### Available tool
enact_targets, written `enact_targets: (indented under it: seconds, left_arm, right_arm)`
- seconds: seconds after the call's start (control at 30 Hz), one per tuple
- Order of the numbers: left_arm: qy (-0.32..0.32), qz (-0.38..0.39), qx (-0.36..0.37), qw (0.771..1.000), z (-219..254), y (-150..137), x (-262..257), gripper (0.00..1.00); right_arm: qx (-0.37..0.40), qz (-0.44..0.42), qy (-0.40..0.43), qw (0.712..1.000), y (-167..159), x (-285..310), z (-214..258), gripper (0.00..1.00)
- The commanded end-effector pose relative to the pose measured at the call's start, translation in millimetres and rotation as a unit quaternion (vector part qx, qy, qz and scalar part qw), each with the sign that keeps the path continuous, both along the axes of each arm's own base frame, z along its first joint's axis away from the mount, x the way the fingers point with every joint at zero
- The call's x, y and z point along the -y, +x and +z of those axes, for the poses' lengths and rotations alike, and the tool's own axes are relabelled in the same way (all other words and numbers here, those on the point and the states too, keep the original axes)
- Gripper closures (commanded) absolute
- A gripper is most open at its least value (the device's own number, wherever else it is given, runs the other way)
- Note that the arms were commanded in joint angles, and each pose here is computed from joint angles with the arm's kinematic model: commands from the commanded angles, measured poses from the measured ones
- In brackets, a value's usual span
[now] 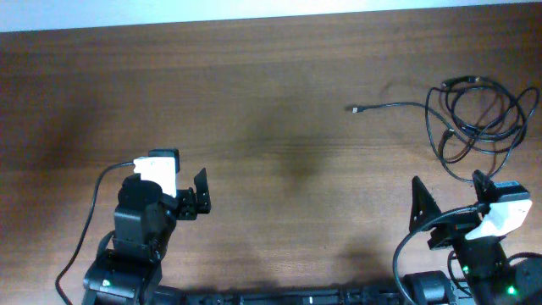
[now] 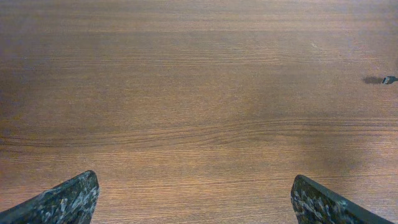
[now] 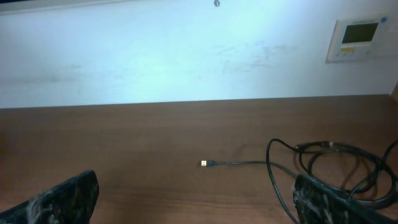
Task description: Untangle cables
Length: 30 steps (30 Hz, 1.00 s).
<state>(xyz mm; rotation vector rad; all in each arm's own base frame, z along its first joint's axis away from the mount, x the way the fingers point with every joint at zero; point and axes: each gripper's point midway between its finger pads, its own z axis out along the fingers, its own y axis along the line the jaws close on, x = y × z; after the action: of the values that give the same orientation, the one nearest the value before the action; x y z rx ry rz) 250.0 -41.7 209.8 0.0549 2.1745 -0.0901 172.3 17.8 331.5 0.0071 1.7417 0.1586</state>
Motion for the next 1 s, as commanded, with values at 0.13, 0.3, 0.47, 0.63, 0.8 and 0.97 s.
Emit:
enact_targets:
  seconds: [0.13, 0.3, 0.47, 0.63, 0.8, 0.97]
  left_arm:
    - [0.002, 0.007, -0.002, 1.000, -2.9, -0.4, -2.1, 0.01]
    - [0.003, 0.006, -0.002, 1.000, -2.9, -0.4, -2.1, 0.01]
    - [0.003, 0.006, -0.002, 1.000, -2.9, -0.4, -2.1, 0.01]
    - [0.003, 0.006, -0.002, 1.000, -2.9, -0.4, -2.1, 0.01]
    - [0.003, 0.006, -0.002, 1.000, -2.9, -0.4, -2.1, 0.01]
    - [0.003, 0.006, -0.002, 1.000, -2.9, -0.4, -2.1, 0.01]
  right_arm:
    - [0.031, -0.012, 0.002, 0.999, -2.5, 4.3, 7.6, 0.01]
    - [0.075, -0.008, 0.006, 0.997, 2.6, 2.5, 6.7, 0.01]
    - [0.114, -0.008, 0.009, 0.993, 7.2, 2.3, -3.3, 0.01]
    - [0.158, -0.009, 0.013, 0.987, 13.6, 2.0, -11.3, 0.01]
    - [0.163, -0.017, 0.013, 0.986, 26.1, 3.9, -24.2, 0.01]
    - [0.149, -0.023, -0.006, 0.988, 35.0, 5.5, -42.2, 0.01]
